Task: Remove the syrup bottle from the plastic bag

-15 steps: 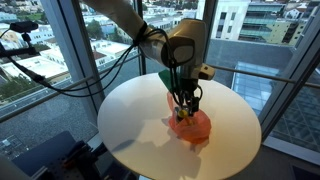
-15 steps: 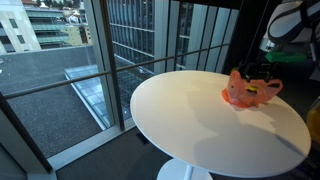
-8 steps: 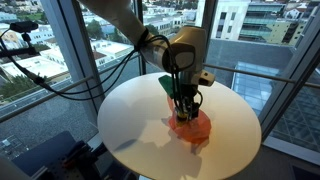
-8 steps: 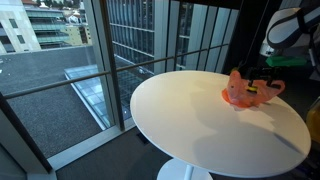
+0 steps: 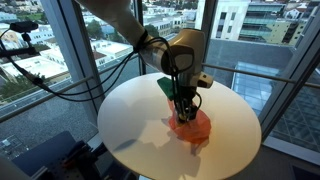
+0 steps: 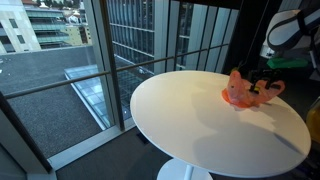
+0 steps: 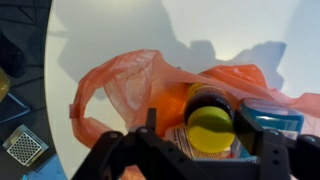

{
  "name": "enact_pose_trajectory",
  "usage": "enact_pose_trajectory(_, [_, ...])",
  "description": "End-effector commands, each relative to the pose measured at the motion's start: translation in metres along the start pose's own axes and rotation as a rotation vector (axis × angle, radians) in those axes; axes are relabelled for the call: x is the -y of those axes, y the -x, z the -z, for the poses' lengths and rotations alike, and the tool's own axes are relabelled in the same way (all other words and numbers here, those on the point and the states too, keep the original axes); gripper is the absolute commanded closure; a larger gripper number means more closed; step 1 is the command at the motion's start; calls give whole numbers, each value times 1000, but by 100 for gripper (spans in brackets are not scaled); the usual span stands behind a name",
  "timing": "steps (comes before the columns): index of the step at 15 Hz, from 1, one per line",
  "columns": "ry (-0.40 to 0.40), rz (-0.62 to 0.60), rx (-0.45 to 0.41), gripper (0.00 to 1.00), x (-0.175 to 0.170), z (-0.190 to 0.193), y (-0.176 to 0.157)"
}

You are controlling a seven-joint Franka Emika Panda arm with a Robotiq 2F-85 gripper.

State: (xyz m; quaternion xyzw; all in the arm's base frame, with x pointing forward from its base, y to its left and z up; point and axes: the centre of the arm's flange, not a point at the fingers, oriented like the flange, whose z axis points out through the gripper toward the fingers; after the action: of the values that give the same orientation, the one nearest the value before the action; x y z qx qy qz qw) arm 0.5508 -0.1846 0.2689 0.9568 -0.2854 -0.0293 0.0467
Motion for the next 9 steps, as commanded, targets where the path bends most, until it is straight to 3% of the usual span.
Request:
enact_pose_trajectory(1, [14, 20, -19, 51, -3, 2, 2])
enact_pose_trajectory(5, [-9, 16, -55, 80, 0, 18, 4])
enact_pose_trajectory(9, [-48, 28, -113, 80, 8, 51, 11])
